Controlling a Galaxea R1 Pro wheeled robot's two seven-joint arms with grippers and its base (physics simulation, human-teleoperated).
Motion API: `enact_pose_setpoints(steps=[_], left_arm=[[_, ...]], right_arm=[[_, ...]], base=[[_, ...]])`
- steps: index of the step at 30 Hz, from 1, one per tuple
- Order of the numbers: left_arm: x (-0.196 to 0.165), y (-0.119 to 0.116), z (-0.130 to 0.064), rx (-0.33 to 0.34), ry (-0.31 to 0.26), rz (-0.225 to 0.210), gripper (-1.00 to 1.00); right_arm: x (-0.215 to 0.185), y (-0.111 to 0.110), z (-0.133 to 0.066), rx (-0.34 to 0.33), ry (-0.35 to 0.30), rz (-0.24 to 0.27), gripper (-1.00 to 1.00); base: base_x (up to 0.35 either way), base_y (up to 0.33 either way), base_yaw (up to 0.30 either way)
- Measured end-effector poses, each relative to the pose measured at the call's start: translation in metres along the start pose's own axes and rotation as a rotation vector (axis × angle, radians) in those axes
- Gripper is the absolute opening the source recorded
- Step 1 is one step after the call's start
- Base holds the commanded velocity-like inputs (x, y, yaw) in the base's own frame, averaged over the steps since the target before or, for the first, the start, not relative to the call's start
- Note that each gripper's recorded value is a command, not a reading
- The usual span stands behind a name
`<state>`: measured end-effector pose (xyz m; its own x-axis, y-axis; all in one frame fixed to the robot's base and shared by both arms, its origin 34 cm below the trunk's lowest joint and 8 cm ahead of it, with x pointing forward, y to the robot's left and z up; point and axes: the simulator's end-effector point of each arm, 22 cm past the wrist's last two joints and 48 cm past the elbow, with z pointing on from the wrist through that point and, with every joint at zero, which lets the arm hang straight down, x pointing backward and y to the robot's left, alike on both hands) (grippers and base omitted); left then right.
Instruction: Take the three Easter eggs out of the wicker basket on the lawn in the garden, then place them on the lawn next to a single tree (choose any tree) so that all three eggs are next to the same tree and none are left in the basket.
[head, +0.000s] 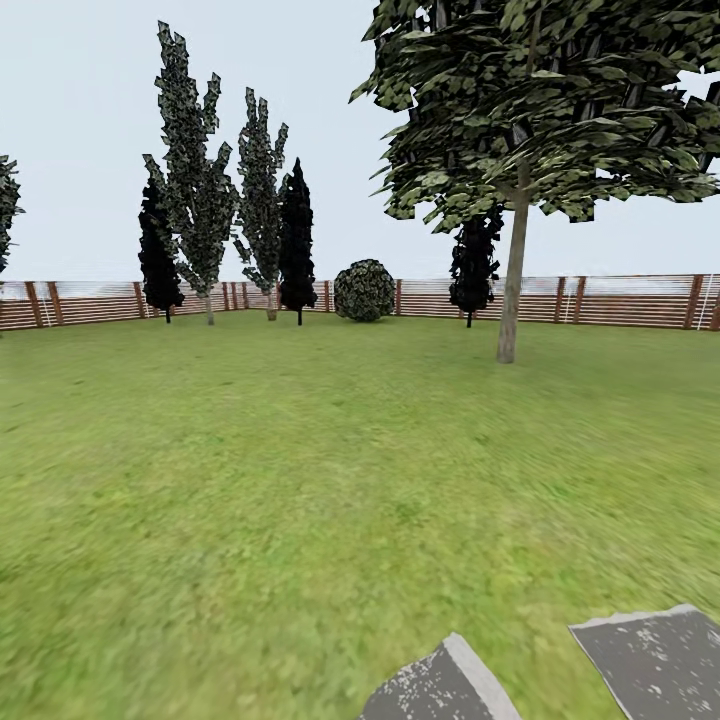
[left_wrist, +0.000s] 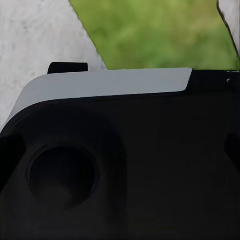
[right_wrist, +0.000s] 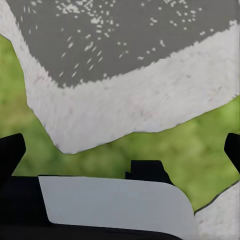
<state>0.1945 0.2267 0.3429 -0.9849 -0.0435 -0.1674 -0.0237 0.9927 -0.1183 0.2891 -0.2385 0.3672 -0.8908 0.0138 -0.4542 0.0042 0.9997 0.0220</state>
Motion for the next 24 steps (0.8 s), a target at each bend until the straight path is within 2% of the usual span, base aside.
enact_pose_setpoints(steps=[24], left_arm=[[-0.0005,0.0002,0.0,-0.003,-0.001,0.001,1.0]], right_arm=[[0.0001,-0.0001,0.0,0.0,0.0,-0.001,1.0]], base=[[0.0,0.0,0.0]])
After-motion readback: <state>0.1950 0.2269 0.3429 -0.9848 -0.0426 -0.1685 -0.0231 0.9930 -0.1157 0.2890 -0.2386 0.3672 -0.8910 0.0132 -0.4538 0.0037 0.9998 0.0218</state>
